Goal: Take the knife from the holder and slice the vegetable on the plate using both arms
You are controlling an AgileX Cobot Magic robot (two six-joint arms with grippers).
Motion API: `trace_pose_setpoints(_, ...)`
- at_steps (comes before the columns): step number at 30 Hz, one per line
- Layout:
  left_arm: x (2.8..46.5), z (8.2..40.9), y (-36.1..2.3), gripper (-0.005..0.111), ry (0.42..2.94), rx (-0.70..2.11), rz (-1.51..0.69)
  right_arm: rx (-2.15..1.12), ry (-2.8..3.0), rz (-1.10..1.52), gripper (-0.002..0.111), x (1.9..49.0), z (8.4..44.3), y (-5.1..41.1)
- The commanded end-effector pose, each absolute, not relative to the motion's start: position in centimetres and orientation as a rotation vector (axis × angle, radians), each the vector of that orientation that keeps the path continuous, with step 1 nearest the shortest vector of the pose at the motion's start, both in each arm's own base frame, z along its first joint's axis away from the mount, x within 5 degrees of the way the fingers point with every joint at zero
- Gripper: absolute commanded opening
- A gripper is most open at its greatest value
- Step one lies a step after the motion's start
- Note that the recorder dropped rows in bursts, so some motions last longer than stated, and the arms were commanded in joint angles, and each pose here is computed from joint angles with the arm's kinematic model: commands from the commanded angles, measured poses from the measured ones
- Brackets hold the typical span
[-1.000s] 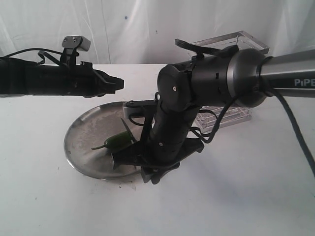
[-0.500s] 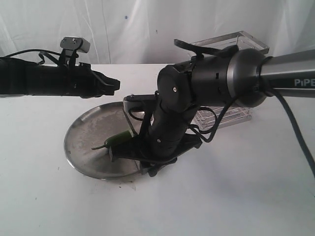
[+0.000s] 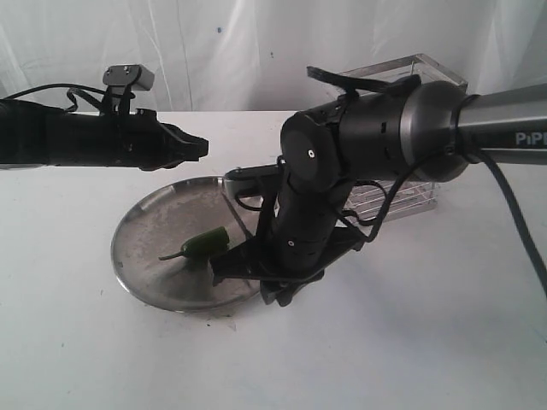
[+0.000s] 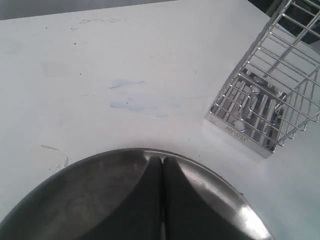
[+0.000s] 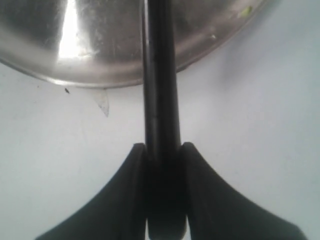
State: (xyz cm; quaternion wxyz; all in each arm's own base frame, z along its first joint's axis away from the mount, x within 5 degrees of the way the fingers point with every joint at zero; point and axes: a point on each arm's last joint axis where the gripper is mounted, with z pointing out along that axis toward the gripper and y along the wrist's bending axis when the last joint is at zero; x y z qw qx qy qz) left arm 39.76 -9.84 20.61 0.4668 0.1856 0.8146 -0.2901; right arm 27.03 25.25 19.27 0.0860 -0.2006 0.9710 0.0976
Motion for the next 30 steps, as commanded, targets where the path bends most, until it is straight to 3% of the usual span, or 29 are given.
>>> trace_pose_setpoints(1, 39.6, 21.2, -10.1, 0.000, 1.962, 0.460, -0.763, -0.654, 2.919, 0.347, 0.000, 26.7, 19.2, 25.3)
trace_pose_setpoints(7, 39.3, 21.6, -10.6, 0.000, 1.892, 0.560, -0.796, -0.649, 2.920, 0.348, 0.000, 26.7, 19.2, 25.3)
trace_pose_setpoints(19, 39.8, 17.6, -11.0, 0.000, 1.955, 0.569, -0.869, -0.656, 2.948, 0.336, 0.000, 26.4, 19.2, 25.2)
trace_pose_setpoints(30, 39.9, 17.4, -11.0, 0.000, 1.958, 0.570, -0.869, -0.651, 2.940, 0.343, 0.000, 26.5, 19.2, 25.3)
